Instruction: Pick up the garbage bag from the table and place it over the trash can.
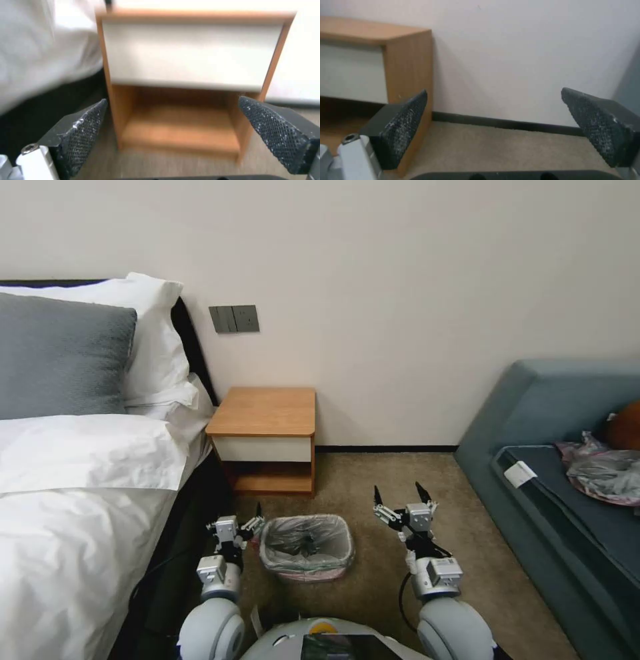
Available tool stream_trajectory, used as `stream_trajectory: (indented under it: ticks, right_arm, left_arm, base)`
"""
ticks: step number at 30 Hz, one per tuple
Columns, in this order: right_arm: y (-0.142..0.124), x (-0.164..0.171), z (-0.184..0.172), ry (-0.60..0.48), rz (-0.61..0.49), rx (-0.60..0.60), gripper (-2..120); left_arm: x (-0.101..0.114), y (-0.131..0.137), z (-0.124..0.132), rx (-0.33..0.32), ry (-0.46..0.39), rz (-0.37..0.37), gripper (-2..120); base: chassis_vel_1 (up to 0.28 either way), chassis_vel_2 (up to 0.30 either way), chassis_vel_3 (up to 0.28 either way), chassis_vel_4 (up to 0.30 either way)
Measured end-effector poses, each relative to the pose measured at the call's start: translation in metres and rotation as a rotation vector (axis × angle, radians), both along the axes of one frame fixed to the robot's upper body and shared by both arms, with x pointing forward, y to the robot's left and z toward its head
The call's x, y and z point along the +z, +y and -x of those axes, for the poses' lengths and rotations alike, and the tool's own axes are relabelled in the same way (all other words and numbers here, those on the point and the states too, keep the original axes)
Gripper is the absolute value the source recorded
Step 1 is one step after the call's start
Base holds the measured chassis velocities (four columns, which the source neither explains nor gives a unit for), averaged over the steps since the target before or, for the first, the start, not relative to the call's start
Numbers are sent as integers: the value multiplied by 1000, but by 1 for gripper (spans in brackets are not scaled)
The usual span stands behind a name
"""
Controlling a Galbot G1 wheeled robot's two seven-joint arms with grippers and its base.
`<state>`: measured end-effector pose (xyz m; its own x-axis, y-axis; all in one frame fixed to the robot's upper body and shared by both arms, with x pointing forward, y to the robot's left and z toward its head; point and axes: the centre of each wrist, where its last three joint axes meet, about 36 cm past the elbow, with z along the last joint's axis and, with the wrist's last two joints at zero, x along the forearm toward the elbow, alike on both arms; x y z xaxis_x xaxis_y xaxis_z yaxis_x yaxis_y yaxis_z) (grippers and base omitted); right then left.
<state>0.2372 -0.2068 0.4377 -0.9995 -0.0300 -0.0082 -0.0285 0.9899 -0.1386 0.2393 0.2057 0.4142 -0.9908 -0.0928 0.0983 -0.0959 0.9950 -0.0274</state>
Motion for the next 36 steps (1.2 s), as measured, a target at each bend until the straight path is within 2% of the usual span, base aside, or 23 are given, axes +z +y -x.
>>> stream_trajectory:
  ticks: [1, 4, 5, 7, 9, 10, 12, 17, 22, 36]
  right_arm:
    - [0, 0, 0, 0, 0, 0, 100]
    - [-21, -16, 4, 1, 11, 19, 100]
    - [-21, -16, 4, 1, 11, 19, 100]
    - [-30, -20, 8, -3, 0, 11, 100]
    - [-36, -22, 13, -15, -12, -11, 100]
    - [-36, -22, 13, -15, -12, -11, 100]
    - [-39, -26, 19, -24, -24, -31, 100]
    - [-34, -31, 31, -39, -61, -78, 100]
    - [-30, -29, 35, -52, -58, -104, 100]
    - [-29, -28, 35, -55, -55, -105, 100]
  left_arm:
    - [0, 0, 0, 0, 0, 0, 100]
    - [0, 5, 3, -48, -103, 12, 100]
    - [0, 5, 3, -48, -103, 12, 100]
    - [1, 12, 5, -78, -161, 13, 100]
    - [5, 29, 7, -73, -209, -17, 100]
    - [5, 29, 7, -73, -209, -17, 100]
    - [10, 49, 11, -47, -232, -42, 100]
    - [23, 70, 20, -7, -243, -41, 100]
    - [33, 68, 27, -16, -234, -26, 100]
    - [33, 66, 27, -21, -227, -21, 100]
  base:
    - [0, 0, 0, 0]
    - [0, 0, 0, 0]
    - [0, 0, 0, 0]
    - [0, 0, 0, 0]
    - [0, 0, 0, 0]
    - [0, 0, 0, 0]
    - [0, 0, 0, 0]
    - [0, 0, 0, 0]
    - [0, 0, 0, 0]
    - [0, 0, 0, 0]
